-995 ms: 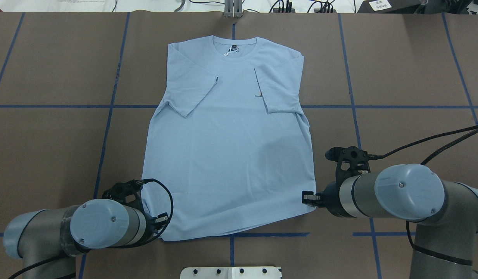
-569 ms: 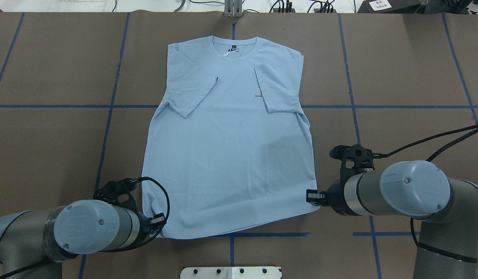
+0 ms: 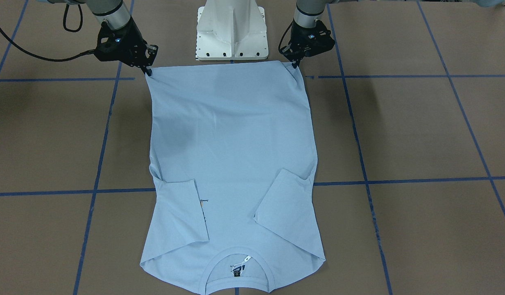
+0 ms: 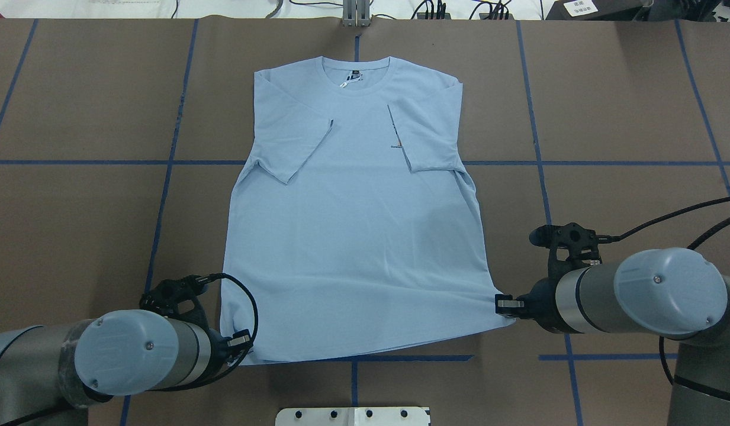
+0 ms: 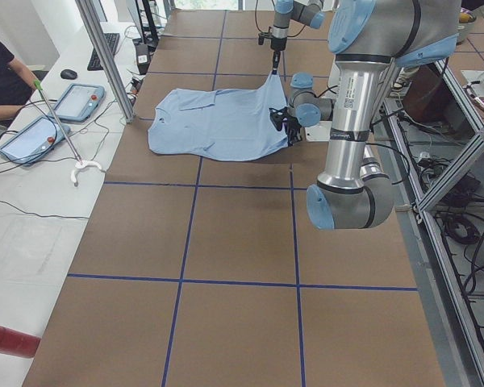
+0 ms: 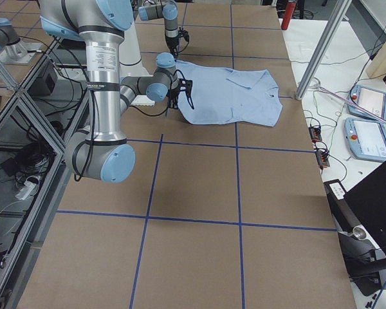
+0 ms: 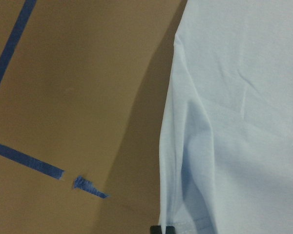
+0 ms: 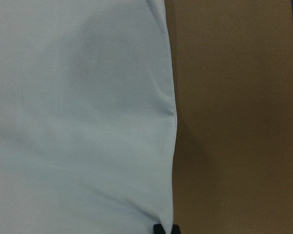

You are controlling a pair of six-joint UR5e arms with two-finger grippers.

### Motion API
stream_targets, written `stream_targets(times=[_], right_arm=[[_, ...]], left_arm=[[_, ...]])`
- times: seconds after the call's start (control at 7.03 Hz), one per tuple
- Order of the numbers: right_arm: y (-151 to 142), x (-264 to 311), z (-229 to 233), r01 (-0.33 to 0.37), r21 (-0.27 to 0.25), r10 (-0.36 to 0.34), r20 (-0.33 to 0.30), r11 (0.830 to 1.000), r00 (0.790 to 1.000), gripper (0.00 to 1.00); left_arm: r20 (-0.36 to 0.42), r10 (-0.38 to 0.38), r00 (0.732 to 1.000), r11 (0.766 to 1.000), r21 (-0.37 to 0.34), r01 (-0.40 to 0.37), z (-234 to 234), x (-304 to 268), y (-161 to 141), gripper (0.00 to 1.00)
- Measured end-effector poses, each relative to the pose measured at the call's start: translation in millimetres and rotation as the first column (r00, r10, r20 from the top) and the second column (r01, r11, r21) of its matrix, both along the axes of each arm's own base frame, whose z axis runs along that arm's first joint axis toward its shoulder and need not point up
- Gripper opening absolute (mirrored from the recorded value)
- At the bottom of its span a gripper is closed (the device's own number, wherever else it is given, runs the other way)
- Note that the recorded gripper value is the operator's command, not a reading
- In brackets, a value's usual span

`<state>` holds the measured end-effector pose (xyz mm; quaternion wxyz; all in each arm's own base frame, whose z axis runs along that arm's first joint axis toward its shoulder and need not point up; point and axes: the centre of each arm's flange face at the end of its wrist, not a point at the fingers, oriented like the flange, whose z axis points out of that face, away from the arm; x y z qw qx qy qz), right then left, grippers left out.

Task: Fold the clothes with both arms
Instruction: 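Lift the hem with both grippers and fold it toward the collar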

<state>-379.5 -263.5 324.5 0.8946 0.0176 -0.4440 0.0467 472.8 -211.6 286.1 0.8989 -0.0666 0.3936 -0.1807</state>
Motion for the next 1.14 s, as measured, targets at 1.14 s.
stream_targets(times=[1.14], right_arm=[[47.0,36.4,1.9,0.218,-0.147,-0.213,0.05,0.965,0.976,0.0]], left_arm=[[0.015,0.182,0.983,0.983,0.006,-0.182,-45.5,-32.1,86.4,0.0]])
